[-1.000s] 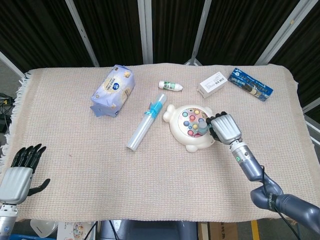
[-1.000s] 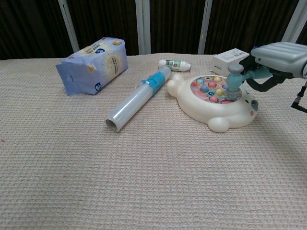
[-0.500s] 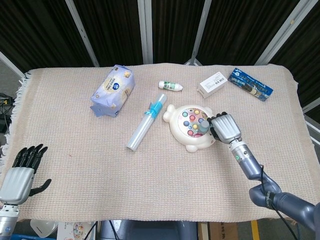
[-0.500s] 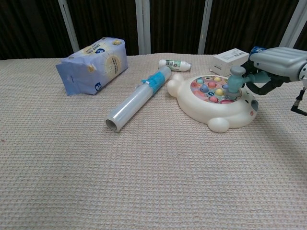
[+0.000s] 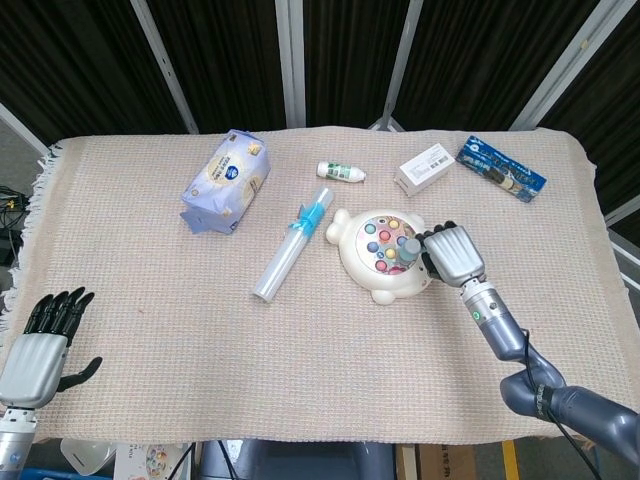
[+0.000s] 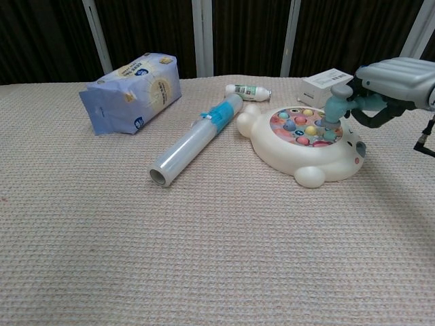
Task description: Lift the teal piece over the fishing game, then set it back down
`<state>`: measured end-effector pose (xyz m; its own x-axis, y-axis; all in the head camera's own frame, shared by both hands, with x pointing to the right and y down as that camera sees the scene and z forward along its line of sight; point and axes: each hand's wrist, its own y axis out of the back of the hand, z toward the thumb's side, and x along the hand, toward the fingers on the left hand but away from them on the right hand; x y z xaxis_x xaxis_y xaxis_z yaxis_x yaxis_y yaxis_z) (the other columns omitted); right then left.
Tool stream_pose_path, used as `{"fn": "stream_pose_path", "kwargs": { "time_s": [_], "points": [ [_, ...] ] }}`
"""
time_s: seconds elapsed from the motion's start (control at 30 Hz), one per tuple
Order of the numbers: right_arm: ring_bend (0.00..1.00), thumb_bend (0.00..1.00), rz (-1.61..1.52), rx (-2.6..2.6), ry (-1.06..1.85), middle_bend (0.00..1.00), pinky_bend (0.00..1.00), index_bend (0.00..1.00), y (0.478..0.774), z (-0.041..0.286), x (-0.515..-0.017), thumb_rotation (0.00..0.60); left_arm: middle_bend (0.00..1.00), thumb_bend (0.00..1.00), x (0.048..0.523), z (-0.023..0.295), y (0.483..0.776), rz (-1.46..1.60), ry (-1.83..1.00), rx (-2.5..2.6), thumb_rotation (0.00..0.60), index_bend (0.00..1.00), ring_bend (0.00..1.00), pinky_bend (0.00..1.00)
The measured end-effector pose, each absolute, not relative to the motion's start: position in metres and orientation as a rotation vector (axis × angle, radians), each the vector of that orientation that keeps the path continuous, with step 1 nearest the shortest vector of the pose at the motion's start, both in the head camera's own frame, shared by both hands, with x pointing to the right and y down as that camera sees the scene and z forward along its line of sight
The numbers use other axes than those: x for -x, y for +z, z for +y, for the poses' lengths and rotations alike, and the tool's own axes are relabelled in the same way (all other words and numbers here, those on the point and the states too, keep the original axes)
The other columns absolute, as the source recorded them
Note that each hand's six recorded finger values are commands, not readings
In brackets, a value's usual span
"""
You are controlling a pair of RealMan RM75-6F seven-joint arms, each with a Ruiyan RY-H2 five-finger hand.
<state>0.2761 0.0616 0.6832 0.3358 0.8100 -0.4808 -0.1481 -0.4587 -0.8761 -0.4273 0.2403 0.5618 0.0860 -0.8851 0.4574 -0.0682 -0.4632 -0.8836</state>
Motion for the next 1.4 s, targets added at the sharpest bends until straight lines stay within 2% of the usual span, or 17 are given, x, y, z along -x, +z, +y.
{"fn": "stream_pose_path", "kwargs": {
  "time_s": [0.47, 0.63, 0.8, 1.03, 1.17, 1.4],
  "points": [
    [0.63, 0.86, -0.531, 1.668, 1.347, 0.86, 0.38, 1.00, 0.707, 0.071, -0.275, 0.600, 0.00, 0.22, 0.431, 0.242, 0.564, 0.953, -1.474, 1.653, 0.600, 0.00, 0.00, 0.00],
    [0.63, 0.86, -0.544, 1.659, 1.339, 0.86, 0.38, 1.00, 0.702, 0.069, -0.275, 0.600, 0.00, 0.22, 0.431, 0.242, 0.565, 0.955, -1.472, 1.655, 0.600, 0.00, 0.00, 0.00],
    [0.63, 0.86, -0.593, 1.646, 1.313, 0.86, 0.38, 1.00, 0.685, 0.066, -0.281, 0.600, 0.00, 0.22, 0.431, 0.241, 0.563, 0.963, -1.461, 1.654, 0.600, 0.00, 0.00, 0.00],
    [0.63, 0.86, -0.642, 1.626, 1.346, 0.86, 0.37, 1.00, 0.666, 0.073, -0.313, 0.600, 0.00, 0.22, 0.431, 0.242, 0.561, 0.964, -1.451, 1.654, 0.600, 0.00, 0.00, 0.00],
    [0.60, 0.86, -0.666, 1.638, 1.402, 0.86, 0.34, 0.99, 0.671, 0.085, -0.337, 0.600, 0.00, 0.22, 0.433, 0.243, 0.560, 0.966, -1.458, 1.649, 0.600, 0.00, 0.00, 0.00],
    [0.50, 0.86, -0.711, 1.643, 1.513, 0.81, 0.28, 0.90, 0.687, 0.101, -0.382, 0.600, 0.00, 0.22, 0.430, 0.244, 0.558, 0.960, -1.454, 1.647, 0.600, 0.00, 0.00, 0.00]
  ]
}}
